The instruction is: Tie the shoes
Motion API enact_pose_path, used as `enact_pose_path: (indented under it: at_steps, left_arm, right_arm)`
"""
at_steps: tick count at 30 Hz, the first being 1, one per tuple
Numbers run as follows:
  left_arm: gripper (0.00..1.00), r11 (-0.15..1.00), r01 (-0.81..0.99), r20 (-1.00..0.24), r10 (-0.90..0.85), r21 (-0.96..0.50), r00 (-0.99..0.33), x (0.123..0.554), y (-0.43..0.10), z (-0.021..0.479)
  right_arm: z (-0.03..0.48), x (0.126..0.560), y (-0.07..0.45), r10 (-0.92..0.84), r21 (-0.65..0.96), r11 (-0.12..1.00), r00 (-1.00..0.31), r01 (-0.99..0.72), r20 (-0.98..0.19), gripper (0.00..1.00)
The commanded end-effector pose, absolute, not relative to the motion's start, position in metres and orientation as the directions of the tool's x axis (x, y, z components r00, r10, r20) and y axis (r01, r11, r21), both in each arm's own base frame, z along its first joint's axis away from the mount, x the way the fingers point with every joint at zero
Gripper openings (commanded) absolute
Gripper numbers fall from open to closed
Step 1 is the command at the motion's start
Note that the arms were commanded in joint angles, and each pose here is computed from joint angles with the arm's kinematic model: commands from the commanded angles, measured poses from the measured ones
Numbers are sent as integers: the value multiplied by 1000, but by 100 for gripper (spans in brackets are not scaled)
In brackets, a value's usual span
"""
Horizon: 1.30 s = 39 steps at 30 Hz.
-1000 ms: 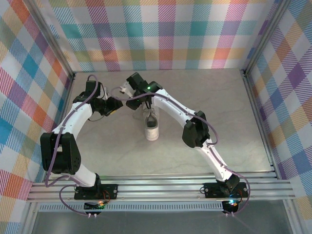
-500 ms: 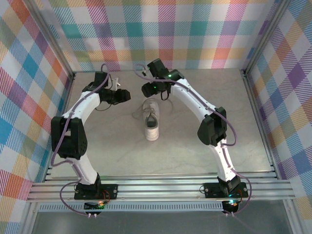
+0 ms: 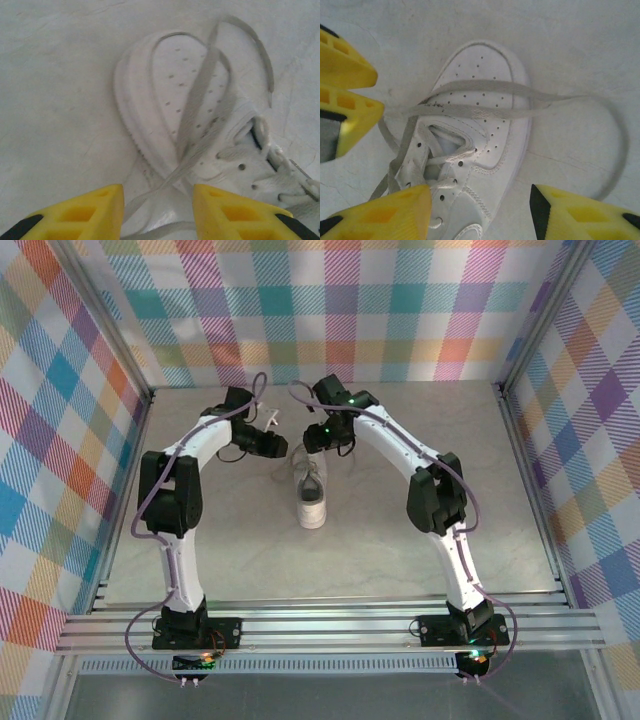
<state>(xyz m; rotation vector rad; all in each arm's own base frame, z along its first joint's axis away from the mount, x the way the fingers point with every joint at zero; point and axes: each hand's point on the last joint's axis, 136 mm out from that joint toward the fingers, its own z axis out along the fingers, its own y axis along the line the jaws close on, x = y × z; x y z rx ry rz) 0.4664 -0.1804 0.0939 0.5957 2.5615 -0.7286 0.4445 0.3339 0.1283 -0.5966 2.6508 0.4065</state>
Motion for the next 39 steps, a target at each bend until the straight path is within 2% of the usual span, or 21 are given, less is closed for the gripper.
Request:
enact_pose_path:
  at_steps: [1,8,13,20,31,35,39]
  left_arm:
    - [39,721,595,-498,393,-355,-773,460,-196,90]
    - [36,711,628,-487,446,-317,-751,462,-204,79]
    - [13,726,624,-501,441,-288,-745,465,-200,84]
    - [0,752,609,-571,392,-254,-721,459,-188,114]
    - [0,799,523,-611,262,-296,-747,457,-156,145]
    - [0,861,368,-567,118,-350,-815,460,-118,137]
    - [0,906,168,-457,-31,-388,-889,445,-78,123]
  right_arm:
    - [118,444,340,-327,244,864,-859,-441,-393,54]
    - [102,442,346,-327,274,859,-876,-432,-355,51]
    - [97,442,344,-336,265,862,-878,-433,-342,48]
    - [91,439,339,-347,243,869,-880,-432,-324,45]
    - [86,436,334,-342,232,878,-889,-418,-306,45]
    - [88,436,333,-343,225,880,-886,-419,-311,45]
    - [90,436,331,-348,219,879,-883,-424,-315,45]
